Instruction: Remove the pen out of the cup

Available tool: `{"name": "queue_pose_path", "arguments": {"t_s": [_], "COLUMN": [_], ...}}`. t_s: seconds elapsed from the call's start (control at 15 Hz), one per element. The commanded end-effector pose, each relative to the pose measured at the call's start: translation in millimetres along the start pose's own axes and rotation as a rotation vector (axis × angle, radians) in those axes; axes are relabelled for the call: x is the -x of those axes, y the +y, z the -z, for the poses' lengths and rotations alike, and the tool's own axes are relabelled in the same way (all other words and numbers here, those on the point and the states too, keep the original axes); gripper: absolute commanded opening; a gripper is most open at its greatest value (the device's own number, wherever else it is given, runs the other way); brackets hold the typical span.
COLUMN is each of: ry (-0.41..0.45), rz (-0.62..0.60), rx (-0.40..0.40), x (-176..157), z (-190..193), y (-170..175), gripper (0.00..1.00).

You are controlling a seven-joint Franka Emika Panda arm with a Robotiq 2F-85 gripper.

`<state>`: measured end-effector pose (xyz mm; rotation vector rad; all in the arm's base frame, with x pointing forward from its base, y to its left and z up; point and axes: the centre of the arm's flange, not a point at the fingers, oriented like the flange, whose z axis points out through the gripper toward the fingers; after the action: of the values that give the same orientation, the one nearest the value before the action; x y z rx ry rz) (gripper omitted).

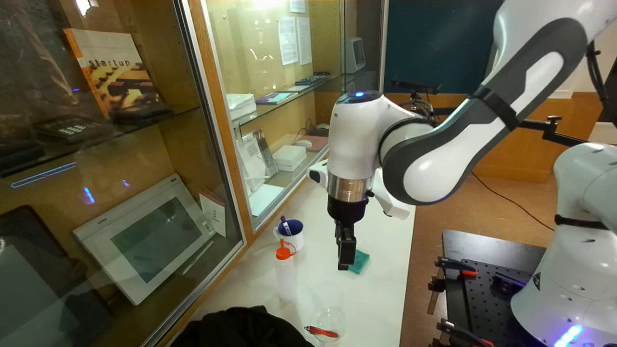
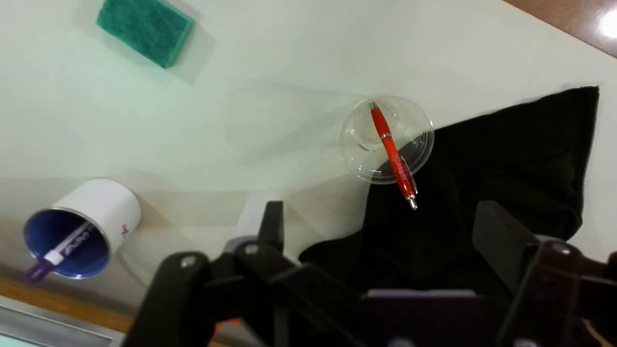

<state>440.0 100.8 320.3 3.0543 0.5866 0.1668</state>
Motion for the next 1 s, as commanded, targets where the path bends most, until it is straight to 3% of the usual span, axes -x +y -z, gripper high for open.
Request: {"name": "queue_pose_path", "arguments": {"t_s": [0.0,0.2,0.27,0.33,0.53,0.93], "ry": [0.001,-0.018,-0.107,-0.049,-0.091,0.008], "rz": [0.085,0.101,0.070,0.087,0.072,0.181], "rx": [-0.005,0.009,0.036,0.009,0.026,-0.007], "x": [-34.5,-48.5,-40.3,-29.6,-32.0,-43.5], "z": [-37.5,-66.1,-59.1,-58.9,-66.1,-102.3], "y": [-3.3,-6.2,-9.7,-5.8,-5.7,-10.6], "gripper": [1.00,1.00,1.00,1.00,1.00,1.00]}}
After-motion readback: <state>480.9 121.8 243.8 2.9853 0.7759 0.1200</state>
